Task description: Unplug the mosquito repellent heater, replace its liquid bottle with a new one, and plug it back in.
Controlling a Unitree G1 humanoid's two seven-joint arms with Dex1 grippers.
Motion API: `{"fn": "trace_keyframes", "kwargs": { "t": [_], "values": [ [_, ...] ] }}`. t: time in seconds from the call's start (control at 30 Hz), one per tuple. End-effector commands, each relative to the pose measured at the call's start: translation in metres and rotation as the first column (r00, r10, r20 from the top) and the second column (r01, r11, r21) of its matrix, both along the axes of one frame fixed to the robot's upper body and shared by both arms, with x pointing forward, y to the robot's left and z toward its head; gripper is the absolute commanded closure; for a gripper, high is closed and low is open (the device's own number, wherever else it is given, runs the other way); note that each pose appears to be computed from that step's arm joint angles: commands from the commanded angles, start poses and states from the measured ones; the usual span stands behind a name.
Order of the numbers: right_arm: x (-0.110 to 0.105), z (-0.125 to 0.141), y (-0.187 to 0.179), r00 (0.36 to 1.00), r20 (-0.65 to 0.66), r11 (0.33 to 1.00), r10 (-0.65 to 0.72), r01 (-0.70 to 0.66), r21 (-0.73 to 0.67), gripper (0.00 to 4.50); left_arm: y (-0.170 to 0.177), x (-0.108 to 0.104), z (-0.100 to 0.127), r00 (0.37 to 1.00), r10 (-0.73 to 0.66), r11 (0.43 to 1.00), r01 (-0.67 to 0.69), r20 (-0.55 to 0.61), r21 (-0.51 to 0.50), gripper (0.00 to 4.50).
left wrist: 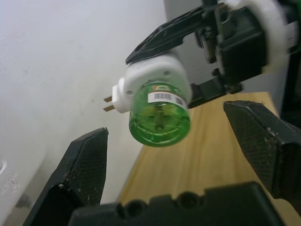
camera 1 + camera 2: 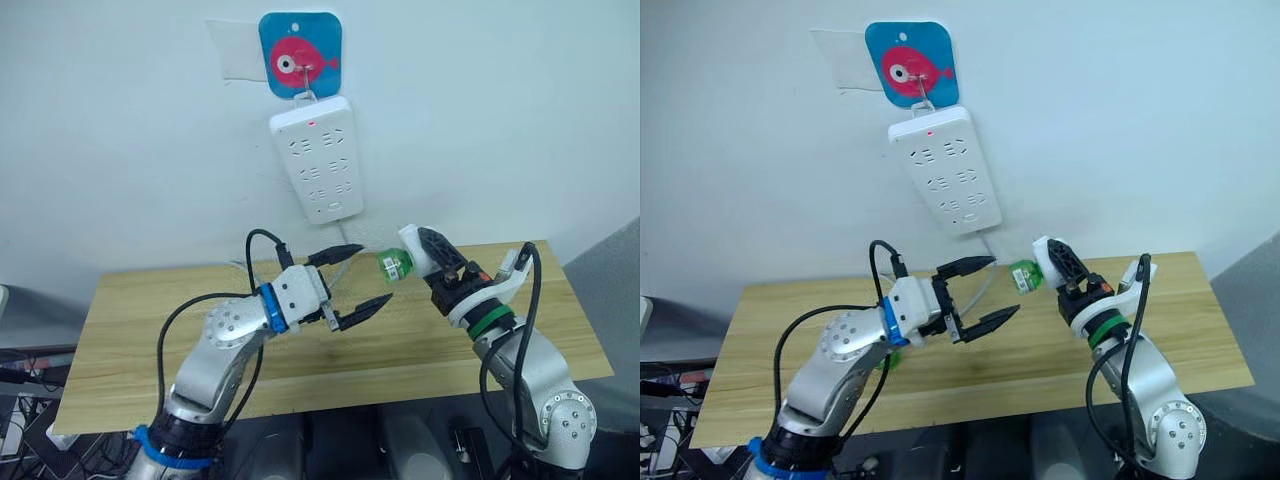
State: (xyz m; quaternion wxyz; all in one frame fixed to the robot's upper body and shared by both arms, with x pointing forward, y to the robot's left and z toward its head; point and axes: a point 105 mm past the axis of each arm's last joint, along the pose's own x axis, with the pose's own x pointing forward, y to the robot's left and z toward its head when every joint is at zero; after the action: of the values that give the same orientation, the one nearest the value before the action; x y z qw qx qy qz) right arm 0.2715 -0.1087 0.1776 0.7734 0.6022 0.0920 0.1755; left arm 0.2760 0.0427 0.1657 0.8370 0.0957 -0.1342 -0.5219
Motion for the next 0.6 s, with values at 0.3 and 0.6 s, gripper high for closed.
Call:
{"fn": "trace_keyframes", "kwargs": {
  "t": [0.3, 0.6],
  "values": [
    [-0.010, 0.019, 0.009, 0.996, 0.083, 1.000, 0.014, -0.013, -0.013, 1.53, -0.021, 0.004, 0.007, 0.997, -0.031, 0.999, 0.033, 0.072, -0.034, 0.02],
    [-0.010, 0.019, 0.010, 0.997, 0.081, 1.000, 0.013, -0.012, -0.018, 1.53, -0.025, 0.005, -0.002, 0.999, -0.023, 0.999, 0.024, 0.032, -0.026, 0.02]
  ]
}}
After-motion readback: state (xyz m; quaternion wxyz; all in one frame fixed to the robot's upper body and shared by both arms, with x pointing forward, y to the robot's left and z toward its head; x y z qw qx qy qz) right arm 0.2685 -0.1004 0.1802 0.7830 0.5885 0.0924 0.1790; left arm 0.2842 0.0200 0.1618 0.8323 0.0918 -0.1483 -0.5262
